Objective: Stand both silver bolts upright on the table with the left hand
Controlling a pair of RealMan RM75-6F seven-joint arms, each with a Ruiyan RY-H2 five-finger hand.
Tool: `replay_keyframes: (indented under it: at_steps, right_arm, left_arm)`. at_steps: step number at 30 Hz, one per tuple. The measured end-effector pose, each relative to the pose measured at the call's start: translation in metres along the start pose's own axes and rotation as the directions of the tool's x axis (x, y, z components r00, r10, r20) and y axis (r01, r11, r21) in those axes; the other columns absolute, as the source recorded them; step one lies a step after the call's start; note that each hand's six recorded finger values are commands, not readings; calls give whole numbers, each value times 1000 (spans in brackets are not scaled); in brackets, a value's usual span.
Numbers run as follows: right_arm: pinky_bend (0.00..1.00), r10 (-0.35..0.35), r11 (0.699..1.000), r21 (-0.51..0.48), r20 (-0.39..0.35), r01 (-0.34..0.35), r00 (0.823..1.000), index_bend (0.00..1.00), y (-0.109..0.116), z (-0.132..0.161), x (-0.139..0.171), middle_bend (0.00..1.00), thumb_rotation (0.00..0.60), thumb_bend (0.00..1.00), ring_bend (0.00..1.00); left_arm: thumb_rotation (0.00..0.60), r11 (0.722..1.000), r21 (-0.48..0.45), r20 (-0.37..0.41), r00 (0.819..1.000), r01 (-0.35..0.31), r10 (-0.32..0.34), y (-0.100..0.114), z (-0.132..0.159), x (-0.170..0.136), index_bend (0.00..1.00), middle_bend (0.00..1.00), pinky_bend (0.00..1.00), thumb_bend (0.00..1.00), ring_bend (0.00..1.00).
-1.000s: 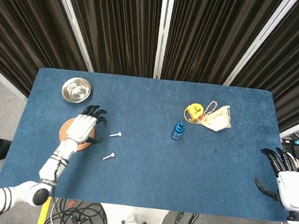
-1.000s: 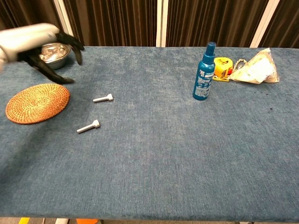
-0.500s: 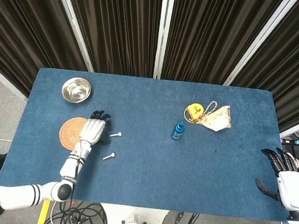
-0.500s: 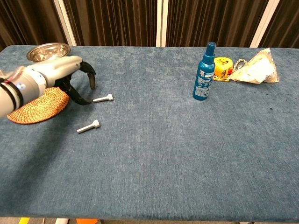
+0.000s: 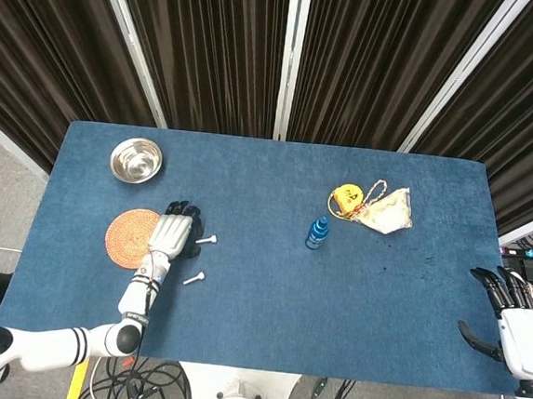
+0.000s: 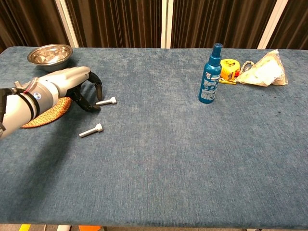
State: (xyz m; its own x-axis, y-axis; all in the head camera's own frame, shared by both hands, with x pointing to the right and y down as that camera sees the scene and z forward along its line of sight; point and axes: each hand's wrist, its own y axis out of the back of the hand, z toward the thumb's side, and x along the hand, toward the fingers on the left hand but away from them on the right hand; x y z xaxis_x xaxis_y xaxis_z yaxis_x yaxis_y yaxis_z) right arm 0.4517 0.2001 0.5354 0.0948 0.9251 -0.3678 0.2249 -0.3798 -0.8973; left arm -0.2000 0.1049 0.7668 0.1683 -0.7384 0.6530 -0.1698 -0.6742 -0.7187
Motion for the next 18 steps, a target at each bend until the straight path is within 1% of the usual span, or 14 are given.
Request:
replay_keyframes:
  at_steps: [5, 10, 18]
  right_arm:
    - [98, 2, 1000, -4, 2, -2, 1000, 129, -1, -1, 0, 153, 600, 183, 31]
    - [98, 2, 1000, -5, 6, -2, 1000, 129, -1, -2, 1, 152, 600, 184, 31]
    - [98, 1, 1000, -4, 7, -1, 1000, 130, -1, -2, 1, 152, 600, 183, 31]
  left_arm:
    - [600, 1000, 1, -3, 1000, 6, -6, -1, 0, 1, 513, 162, 0, 336, 28]
    - [600, 1000, -8, -5, 1000, 6, -6, -3, 1, 1, 523, 162, 0, 343, 28]
    - [600, 999, -42, -3, 1000, -8, 8, 3, 4, 4, 544, 169, 0, 382, 28]
